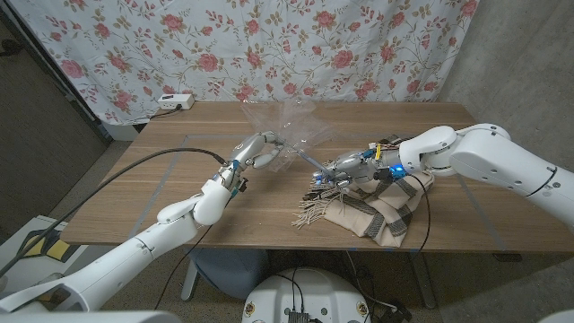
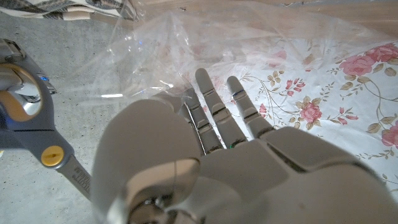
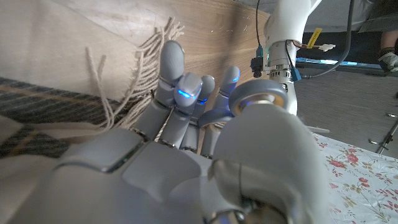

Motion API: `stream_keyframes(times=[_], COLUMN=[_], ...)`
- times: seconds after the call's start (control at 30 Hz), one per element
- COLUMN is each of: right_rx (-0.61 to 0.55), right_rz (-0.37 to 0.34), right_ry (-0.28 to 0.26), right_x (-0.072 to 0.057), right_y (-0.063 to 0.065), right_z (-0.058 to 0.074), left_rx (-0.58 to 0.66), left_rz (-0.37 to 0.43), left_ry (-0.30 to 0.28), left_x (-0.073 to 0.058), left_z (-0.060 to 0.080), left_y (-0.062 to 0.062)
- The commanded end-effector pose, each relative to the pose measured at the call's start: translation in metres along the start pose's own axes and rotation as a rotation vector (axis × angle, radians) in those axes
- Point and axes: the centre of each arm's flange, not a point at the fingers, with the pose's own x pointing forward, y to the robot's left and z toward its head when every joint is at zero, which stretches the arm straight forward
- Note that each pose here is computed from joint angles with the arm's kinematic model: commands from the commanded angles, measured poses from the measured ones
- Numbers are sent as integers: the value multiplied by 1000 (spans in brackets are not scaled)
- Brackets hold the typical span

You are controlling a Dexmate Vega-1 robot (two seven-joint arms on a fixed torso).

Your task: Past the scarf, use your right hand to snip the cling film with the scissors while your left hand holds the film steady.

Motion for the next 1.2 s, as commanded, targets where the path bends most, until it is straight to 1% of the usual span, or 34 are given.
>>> stream_keyframes(times=[0.03, 0.13, 0.23, 0.37, 0.53, 0.73, 1.03, 1.13, 1.2], right_rx=[33, 47, 45, 52, 49, 55, 73, 85, 71], right_rz=[-42, -43, -54, -59, -72, -78, -89, -97, -101], right_ry=[-56, -68, -59, -54, -52, -60, -80, -76, -65], right_x=[-9, -6, -4, 0, 4, 10, 14, 15, 15], right_y=[-9, -15, -20, -25, -30, -34, -34, -35, -36], right_z=[7, 6, 8, 8, 7, 9, 10, 9, 9], left_rx=[-17, 10, 2, 2, -10, -28, -24, -32, -31], left_rz=[70, 69, 85, 99, 101, 114, 126, 129, 132], left_ry=[11, -16, -20, -26, -22, -17, -28, -24, -26], left_x=[-3, 3, 7, 10, 8, 4, 2, 1, 0], left_z=[-4, -3, -4, -5, -10, -18, -21, -24, -26], left_y=[4, 7, 9, 10, 10, 14, 18, 19, 18])
